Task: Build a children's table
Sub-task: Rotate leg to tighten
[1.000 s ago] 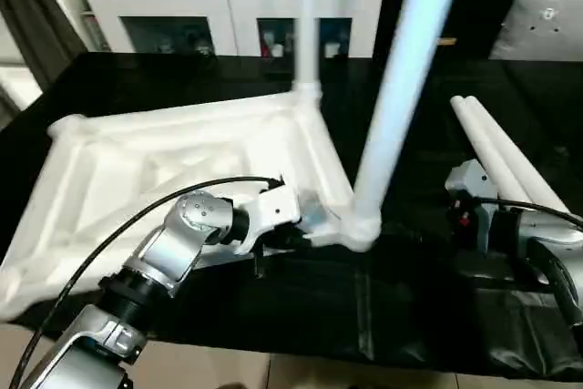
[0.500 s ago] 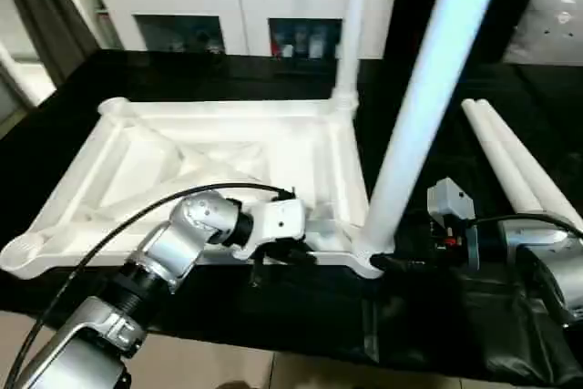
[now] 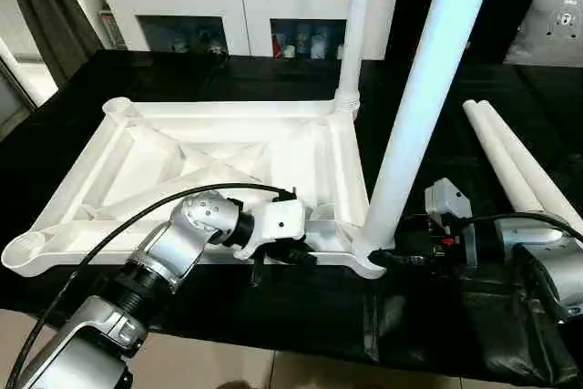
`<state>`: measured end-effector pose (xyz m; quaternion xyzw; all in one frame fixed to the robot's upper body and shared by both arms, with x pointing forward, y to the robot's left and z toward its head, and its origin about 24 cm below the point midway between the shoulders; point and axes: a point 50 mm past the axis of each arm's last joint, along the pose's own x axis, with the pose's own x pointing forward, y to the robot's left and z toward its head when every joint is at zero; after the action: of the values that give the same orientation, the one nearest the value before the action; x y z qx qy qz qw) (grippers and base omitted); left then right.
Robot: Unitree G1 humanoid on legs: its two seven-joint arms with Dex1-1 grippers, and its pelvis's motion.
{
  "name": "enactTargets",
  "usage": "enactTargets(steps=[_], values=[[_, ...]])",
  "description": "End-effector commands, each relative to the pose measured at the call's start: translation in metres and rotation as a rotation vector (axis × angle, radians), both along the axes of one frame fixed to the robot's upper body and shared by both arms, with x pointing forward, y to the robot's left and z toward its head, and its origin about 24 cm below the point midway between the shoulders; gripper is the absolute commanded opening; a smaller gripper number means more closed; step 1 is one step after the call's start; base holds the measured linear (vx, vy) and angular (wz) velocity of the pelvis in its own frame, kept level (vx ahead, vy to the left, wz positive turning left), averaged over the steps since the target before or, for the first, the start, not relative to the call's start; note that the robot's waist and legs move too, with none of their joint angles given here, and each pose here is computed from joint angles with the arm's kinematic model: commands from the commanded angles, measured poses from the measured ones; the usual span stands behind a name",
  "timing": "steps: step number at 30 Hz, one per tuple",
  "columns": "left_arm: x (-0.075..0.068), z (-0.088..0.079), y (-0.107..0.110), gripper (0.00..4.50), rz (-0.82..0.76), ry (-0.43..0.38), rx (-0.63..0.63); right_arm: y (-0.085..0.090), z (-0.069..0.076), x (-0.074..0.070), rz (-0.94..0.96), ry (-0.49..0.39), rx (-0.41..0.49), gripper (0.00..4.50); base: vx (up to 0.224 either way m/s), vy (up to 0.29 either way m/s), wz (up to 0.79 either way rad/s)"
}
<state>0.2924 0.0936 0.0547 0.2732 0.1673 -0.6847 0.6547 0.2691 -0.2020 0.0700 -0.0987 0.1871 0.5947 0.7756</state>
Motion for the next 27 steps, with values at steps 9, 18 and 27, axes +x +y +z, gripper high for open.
enactTargets(steps=[9, 18, 27], values=[[-0.0098, -0.0056, -0.0077, 0.0, -0.052, 0.022, 0.006, 0.0152, -0.0076, -0.0093, 0.058, 0.013, 0.025, 2.7, 0.0, 0.0, 0.0], [-0.0085, -0.0052, -0.0078, 0.0, -0.047, 0.021, 0.008, 0.0179, -0.008, -0.0053, 0.011, 0.033, 0.041, 3.87, 0.0, 0.0, 0.0], [-0.008, -0.0058, -0.0069, 0.0, -0.044, 0.024, 0.014, 0.0178, -0.0086, -0.0072, 0.018, 0.054, 0.045, 3.51, 0.0, 0.0, 0.0]])
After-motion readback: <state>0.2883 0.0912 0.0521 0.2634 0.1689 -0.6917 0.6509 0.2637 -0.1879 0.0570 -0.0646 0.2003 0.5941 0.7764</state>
